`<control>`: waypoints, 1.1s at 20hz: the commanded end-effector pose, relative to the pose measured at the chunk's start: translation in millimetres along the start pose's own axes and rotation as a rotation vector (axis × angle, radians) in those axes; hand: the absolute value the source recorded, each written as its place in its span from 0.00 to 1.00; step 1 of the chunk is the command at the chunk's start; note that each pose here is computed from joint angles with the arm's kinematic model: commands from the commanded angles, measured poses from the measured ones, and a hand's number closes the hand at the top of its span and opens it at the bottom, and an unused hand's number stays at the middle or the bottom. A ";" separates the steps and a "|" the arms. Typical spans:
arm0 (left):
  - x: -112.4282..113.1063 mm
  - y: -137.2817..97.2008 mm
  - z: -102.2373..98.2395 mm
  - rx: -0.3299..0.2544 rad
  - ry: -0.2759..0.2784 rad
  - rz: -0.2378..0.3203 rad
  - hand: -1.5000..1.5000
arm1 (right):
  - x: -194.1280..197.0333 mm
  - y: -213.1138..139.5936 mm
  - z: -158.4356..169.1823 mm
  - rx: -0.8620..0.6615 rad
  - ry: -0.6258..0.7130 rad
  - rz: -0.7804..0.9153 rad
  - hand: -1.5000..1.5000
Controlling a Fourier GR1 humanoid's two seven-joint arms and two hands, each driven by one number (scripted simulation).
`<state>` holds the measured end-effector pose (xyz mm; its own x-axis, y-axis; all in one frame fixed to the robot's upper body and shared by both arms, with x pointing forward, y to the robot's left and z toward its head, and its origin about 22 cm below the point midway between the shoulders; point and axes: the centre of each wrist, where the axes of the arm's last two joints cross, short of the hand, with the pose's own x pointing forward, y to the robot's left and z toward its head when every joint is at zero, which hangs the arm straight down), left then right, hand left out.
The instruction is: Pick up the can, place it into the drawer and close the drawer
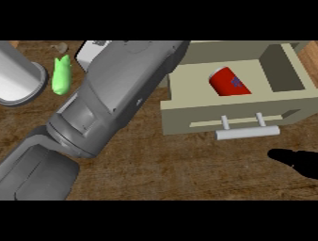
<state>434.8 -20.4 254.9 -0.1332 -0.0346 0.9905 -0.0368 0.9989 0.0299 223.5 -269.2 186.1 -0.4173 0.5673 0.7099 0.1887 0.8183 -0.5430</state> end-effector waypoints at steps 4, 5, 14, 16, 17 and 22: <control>1.7 0.7 -1.9 0.005 -0.022 0.005 0.00 | -19.3 31.4 -22.3 0.072 -0.032 0.237 0.00; 4.6 -0.7 -1.6 0.007 -0.050 -0.006 0.00 | -26.3 36.6 -29.1 0.073 -0.020 0.256 0.00; 0.8 4.4 -4.3 -0.023 -0.018 -0.013 0.00 | -71.7 85.4 -64.4 0.170 0.001 0.476 0.00; 3.6 5.3 -4.4 -0.027 -0.022 0.004 0.00 | -72.9 117.9 -61.8 0.190 -0.021 0.527 0.00; 7.1 6.7 -5.1 -0.020 -0.022 0.004 0.00 | -86.3 122.4 -59.5 0.192 -0.018 0.544 0.00; 0.7 25.1 -13.2 0.027 -0.018 -0.018 0.00 | -109.1 148.9 -70.5 0.187 -0.027 0.574 0.00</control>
<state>442.3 -5.3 264.3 -0.1497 -0.0387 0.9880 -0.0351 0.9988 0.0338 345.9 -206.0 81.0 -0.3173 0.8921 0.3217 0.2291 0.4013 -0.8869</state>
